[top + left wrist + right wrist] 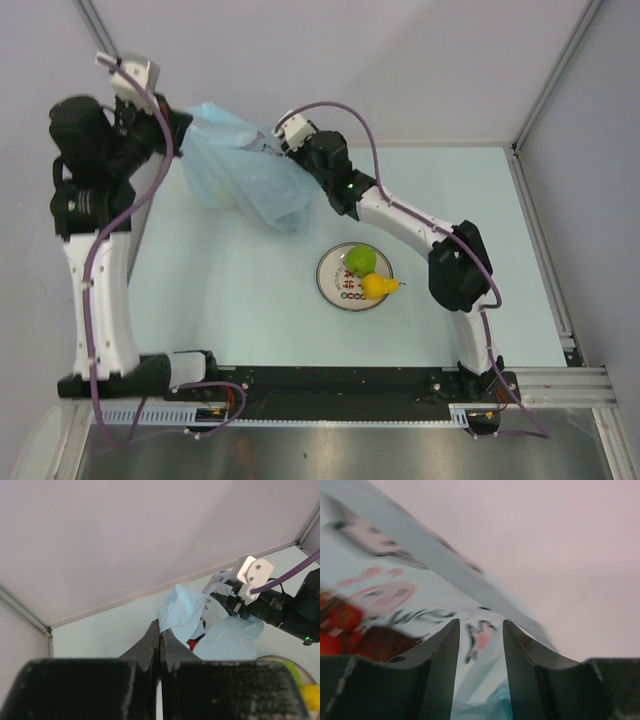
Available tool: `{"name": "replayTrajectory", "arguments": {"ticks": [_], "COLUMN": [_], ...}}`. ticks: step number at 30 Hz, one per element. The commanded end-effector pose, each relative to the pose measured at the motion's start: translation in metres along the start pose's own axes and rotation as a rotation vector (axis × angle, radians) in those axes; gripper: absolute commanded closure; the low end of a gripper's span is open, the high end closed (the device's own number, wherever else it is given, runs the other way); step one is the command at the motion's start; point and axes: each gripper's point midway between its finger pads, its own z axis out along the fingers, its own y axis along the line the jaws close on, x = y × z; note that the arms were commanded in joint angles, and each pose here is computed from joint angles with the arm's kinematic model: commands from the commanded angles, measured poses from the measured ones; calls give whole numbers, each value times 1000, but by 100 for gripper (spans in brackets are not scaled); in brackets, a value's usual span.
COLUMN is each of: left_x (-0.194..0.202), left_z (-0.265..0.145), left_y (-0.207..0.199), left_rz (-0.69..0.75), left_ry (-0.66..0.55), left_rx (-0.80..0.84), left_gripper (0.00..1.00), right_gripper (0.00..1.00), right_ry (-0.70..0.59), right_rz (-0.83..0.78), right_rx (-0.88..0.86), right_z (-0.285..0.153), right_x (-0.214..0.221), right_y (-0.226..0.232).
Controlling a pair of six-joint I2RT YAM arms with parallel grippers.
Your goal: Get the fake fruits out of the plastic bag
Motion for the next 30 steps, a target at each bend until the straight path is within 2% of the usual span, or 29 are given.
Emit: {"name": "replayTrajectory", "arguments": {"ticks": [1,2,3,4,6,9,13,18,19,22,25,29,30], "left_x": [36,60,114,138,200,247,263,256,255,254,250,240,239], "left_z": [-56,-64,-75,-83,-99,-111,-120,-125,-126,-130,-132,-130,-129], "left_y": [-17,-19,-23,-21,-28,-29,-28,-30,-30,-29,-30,-32,-32], "left_rz": [186,205,197,232,231,208,178,156,156,153,150,137,129], "left_ry": [10,52,156,200,315,426,478,460,456,461,456,430,429], "left_rx": [-9,-16,-11,-30,-11,-19,-46,-63,-66,-83,-82,-77,-77], "left_gripper": [100,100,100,100,100,100,100,100,100,100,100,100,100], "right_gripper": [55,55,55,55,55,55,53,53,53,52,53,54,54], "right_ry": [-8,5,8,75,128,195,155,103,96,42,30,41,77], "right_rz": [-142,-159,-164,-182,-147,-141,-119,-54,-1,108,158,173,161], "right_rx": [-120,-148,-205,-272,-399,-506,-504,-455,-459,-523,-604,-583,-556], "right_z": [-45,-53,-70,-84,-109,-134,-132,-111,-108,-103,-107,-82,-67], "right_x": [-6,1,4,35,56,82,69,35,26,-16,-36,-27,-5], "right_y": [85,98,124,144,184,216,222,216,214,215,222,223,228]}}
